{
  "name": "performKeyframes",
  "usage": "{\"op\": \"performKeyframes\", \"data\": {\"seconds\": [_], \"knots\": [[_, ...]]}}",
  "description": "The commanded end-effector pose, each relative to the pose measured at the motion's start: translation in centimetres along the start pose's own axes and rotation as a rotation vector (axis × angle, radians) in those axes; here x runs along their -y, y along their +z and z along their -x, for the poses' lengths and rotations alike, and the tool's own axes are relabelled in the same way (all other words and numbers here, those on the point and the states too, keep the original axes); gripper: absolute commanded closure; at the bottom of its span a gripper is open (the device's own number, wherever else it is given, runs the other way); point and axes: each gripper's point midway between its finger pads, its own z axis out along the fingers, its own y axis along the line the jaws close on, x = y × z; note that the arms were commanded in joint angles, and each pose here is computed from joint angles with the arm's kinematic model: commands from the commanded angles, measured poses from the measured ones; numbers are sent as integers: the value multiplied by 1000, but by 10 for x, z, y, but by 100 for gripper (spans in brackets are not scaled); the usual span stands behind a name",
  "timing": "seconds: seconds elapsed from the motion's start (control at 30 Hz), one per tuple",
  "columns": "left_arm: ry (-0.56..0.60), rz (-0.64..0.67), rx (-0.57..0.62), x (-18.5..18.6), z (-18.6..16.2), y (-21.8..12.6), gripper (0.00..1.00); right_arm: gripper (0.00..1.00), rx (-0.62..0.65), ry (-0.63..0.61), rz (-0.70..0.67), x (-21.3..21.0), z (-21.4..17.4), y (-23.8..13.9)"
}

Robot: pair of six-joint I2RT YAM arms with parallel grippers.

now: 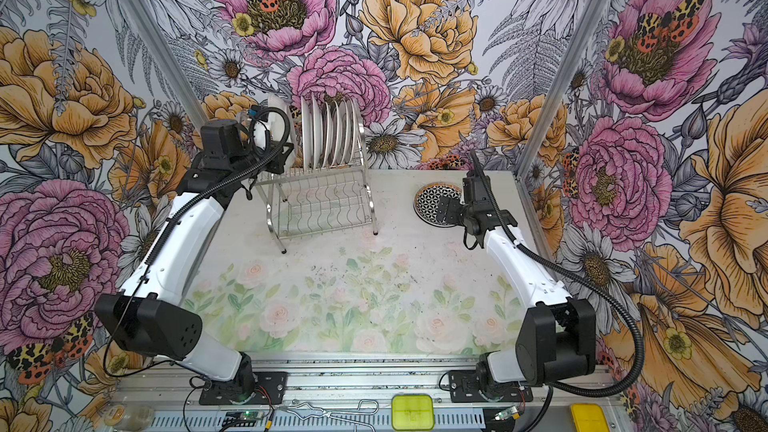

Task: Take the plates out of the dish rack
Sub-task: 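Close the left gripper on the yellow-rimmed dotted plate's rim, then tilt the dotted plate out of the rack with the left gripper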

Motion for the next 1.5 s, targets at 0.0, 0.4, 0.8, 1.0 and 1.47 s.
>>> {"op": "performKeyframes", "data": {"seconds": [0.0,0.4,0.8,1.0,1.47], "knots": [[82,13,273,3,75,-42,100,1,57,-5,14,-3,19,-14],[76,-12,322,8,88,-65,100,1,52,-4,8,0,15,-14],[101,-36,365,21,99,-94,100,1,48,-1,21,-2,15,-13],[122,-45,373,28,101,-109,100,1,58,1,28,-3,16,-18],[138,-96,316,41,82,-109,100,1,53,24,39,-2,5,-25]]}}
